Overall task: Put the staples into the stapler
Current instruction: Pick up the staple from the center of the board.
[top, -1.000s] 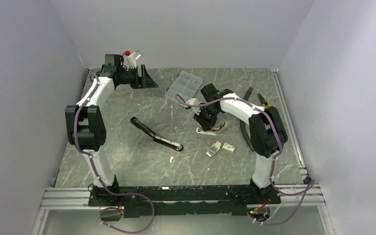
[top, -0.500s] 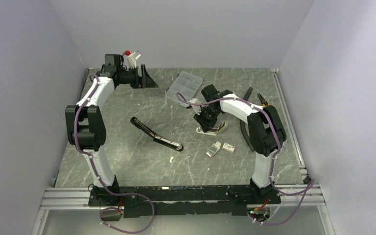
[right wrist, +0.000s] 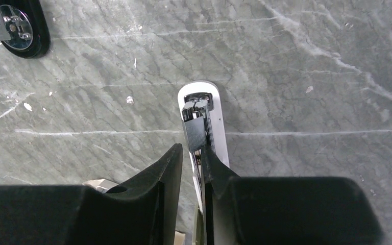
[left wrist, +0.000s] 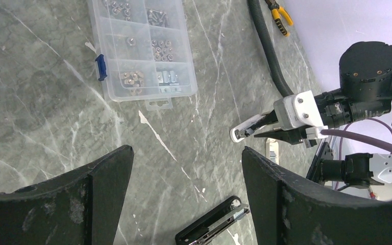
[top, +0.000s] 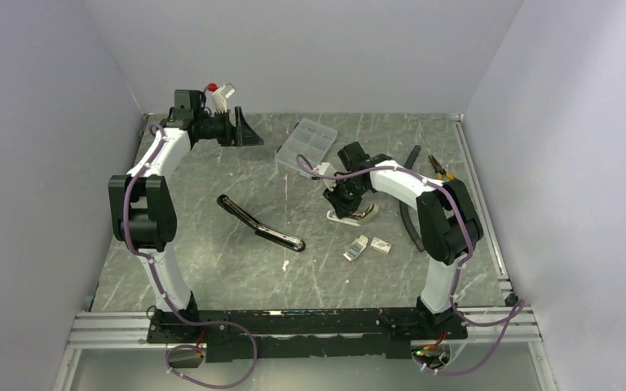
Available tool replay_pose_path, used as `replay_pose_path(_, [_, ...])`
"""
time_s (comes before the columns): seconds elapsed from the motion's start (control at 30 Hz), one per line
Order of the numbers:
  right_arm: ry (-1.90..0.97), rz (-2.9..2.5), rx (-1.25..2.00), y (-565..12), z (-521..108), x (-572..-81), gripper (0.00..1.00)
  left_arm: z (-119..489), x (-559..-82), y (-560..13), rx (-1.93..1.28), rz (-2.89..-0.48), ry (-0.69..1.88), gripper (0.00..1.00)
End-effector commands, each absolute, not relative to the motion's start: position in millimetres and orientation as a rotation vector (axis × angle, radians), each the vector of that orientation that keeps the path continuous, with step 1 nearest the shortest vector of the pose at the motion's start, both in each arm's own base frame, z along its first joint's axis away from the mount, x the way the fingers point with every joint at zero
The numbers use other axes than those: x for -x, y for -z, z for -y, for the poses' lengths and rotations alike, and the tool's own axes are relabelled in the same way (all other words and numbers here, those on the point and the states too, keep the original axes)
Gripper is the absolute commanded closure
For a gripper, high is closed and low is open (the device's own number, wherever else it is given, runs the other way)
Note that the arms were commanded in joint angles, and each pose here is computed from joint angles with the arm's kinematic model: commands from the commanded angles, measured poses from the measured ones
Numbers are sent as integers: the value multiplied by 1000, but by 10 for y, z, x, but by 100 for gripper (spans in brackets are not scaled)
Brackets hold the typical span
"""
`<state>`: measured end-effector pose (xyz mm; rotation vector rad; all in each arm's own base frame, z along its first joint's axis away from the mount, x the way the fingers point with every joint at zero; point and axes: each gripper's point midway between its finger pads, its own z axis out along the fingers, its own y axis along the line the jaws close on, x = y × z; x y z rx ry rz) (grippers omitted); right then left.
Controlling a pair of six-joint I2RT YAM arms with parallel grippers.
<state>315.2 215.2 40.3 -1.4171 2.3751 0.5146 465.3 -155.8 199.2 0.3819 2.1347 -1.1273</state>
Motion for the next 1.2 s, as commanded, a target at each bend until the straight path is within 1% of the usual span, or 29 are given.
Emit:
replay_pose_path(0.0, [-500, -2271, 1425, -560, -2230, -3279, 76, 1612, -4607, -2184, -418, -2074, 1156, 17])
replay_pose_path(0.13, [-505, -2265, 1428, -546, -2255, -3285, 76, 1616, -4602, -2190, -418, -2071, 1161, 17])
replay_pose_path(0.57, [-496, -2162, 1384, -803, -2332, -3378, 77, 1625, -4634, -2190, -413, -2072, 1172, 18])
replay_pose_path(0.67, [-499, -2152, 1397, -823, -2338, -3372, 76, 1623, -4642, -2186, -415, -2072, 1169, 18])
replay_pose_path(0.83, [-540, -2121, 1453, -860, -2384, -3315, 71, 1623, -4640, -2196, -420, -2068, 1167, 18])
replay_pose_path(1.0, [-552, -2125, 1497, -841, -2504, -3189, 73, 1621, -4613, -2201, -424, -2072, 1167, 18])
replay_pose_path(1.17, [-584, -2170, 1465, -785, -2591, -3059, 74, 1588, -4601, -2220, -427, -2073, 1127, 17])
